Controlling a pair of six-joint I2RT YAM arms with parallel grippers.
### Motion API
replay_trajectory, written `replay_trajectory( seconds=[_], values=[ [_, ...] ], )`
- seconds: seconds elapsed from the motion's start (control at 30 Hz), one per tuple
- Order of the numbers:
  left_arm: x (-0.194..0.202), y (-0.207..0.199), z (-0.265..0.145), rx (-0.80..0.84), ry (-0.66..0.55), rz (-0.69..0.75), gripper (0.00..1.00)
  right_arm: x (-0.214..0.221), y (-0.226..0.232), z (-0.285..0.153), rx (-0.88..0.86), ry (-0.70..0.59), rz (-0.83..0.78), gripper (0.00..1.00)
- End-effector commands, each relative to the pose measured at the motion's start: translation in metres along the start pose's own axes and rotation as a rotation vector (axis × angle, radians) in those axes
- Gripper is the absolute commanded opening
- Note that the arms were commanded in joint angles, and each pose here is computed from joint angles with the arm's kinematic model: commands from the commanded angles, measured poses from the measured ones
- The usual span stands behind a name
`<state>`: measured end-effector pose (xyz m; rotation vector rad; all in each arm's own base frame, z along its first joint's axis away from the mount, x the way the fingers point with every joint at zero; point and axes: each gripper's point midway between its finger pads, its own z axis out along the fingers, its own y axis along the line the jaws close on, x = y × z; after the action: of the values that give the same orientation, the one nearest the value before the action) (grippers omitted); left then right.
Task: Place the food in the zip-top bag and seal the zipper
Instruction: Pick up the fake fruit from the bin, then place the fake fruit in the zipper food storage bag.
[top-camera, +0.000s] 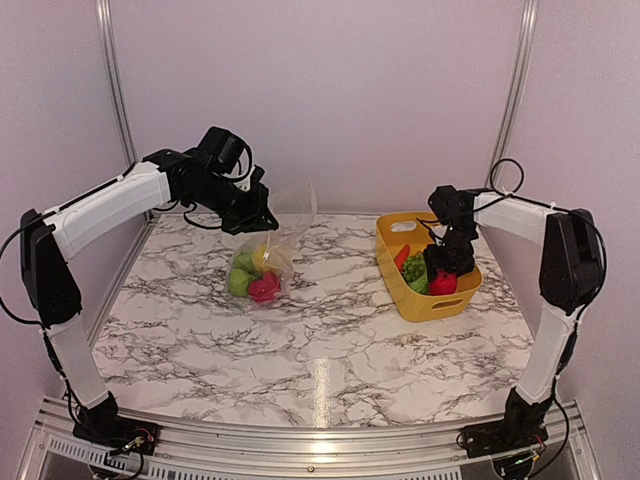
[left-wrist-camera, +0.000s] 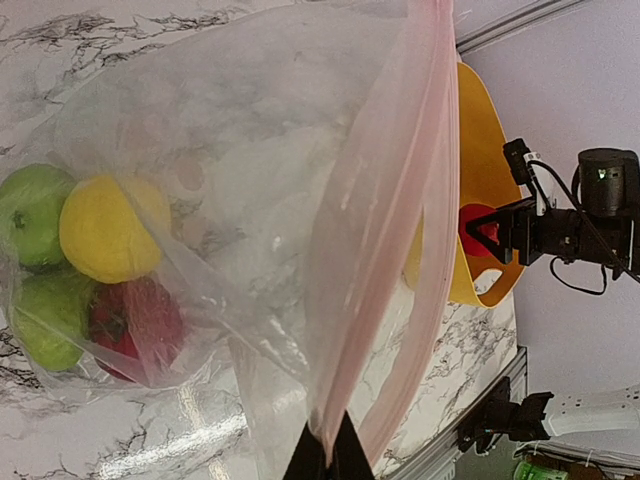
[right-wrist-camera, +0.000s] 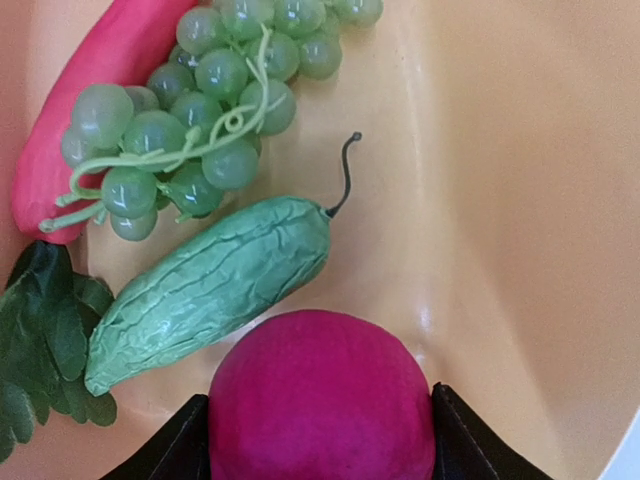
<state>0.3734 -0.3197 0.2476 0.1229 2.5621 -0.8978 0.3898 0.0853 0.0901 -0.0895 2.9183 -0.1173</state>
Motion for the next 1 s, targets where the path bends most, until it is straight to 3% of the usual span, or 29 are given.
replay_trajectory(
  seconds=[0.0,0.23,0.47,0.7,0.97],
  values=[
    [-0.002,-0.003,0.000,0.013,-0.005,0.009,0.00,-0.021,0.001,-0.025,-0.003,-0.074,0.009,0.67],
    [-0.001,-0.002,-0.002,0.007,-0.009,0.010,0.00,-0.041,0.014,-0.056,-0.059,-0.153,0.025,0.67],
    [0.001,0.001,-0.003,0.000,-0.008,0.008,0.00,-0.079,0.073,-0.123,-0.212,-0.360,-0.053,0.66],
    [0.003,0.002,-0.003,-0.002,-0.005,0.007,0.00,-0.104,0.158,-0.211,-0.510,-0.485,-0.051,0.63],
    [0.003,-0.001,-0.001,0.012,0.002,0.004,0.00,-0.097,0.250,-0.270,-0.870,-0.532,-0.085,0.61]
  ],
)
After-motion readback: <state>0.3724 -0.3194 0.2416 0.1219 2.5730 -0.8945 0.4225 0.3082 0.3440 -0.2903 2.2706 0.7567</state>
